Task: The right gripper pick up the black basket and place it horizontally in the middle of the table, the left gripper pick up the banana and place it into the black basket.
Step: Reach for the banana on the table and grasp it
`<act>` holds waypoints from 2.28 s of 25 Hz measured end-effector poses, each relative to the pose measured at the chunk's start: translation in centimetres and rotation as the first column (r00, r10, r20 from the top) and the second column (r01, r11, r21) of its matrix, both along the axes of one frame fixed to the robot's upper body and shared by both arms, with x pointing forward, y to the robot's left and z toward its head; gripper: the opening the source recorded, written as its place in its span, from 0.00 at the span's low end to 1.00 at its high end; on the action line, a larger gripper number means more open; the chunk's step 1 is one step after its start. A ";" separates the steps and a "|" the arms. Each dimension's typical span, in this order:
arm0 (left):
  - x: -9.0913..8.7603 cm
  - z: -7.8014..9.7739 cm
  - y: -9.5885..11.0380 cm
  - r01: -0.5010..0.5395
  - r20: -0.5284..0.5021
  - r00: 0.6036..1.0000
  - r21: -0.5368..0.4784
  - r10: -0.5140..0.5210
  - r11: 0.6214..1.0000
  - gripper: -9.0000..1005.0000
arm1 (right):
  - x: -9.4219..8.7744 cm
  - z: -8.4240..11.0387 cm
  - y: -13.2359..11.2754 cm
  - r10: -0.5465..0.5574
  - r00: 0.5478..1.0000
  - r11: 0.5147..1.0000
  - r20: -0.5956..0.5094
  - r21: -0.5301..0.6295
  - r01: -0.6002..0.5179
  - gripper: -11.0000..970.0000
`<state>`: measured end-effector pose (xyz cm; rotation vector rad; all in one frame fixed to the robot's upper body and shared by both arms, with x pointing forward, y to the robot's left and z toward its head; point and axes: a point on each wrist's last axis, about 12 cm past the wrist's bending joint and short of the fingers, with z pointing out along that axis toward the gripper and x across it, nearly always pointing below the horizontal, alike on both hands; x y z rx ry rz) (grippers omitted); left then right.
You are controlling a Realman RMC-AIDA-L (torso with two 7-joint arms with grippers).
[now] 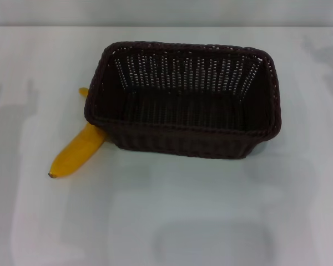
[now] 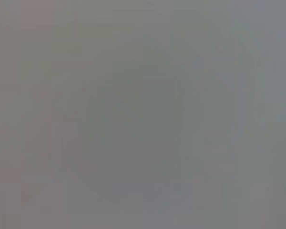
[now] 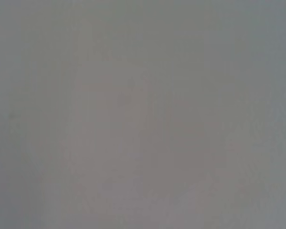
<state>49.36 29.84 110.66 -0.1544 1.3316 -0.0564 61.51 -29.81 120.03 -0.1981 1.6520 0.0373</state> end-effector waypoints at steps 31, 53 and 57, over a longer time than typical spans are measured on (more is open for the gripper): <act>1.8 6.5 1.2 0.183 -0.818 0.524 -0.162 -0.236 0.970 0.68 | 0.6 0.8 -1.9 -0.146 0.984 0.989 0.106 0.027 0.144 0.78; 1.1 6.6 -0.4 0.381 -0.892 0.327 -0.178 -0.313 0.907 0.68 | 0.6 0.8 -1.2 -0.108 0.990 0.994 0.091 0.035 0.106 0.78; 1.3 5.8 -0.1 0.370 -0.887 0.332 -0.191 -0.321 0.909 0.68 | 0.5 0.6 -1.2 -0.103 0.991 0.994 0.083 0.034 0.100 0.78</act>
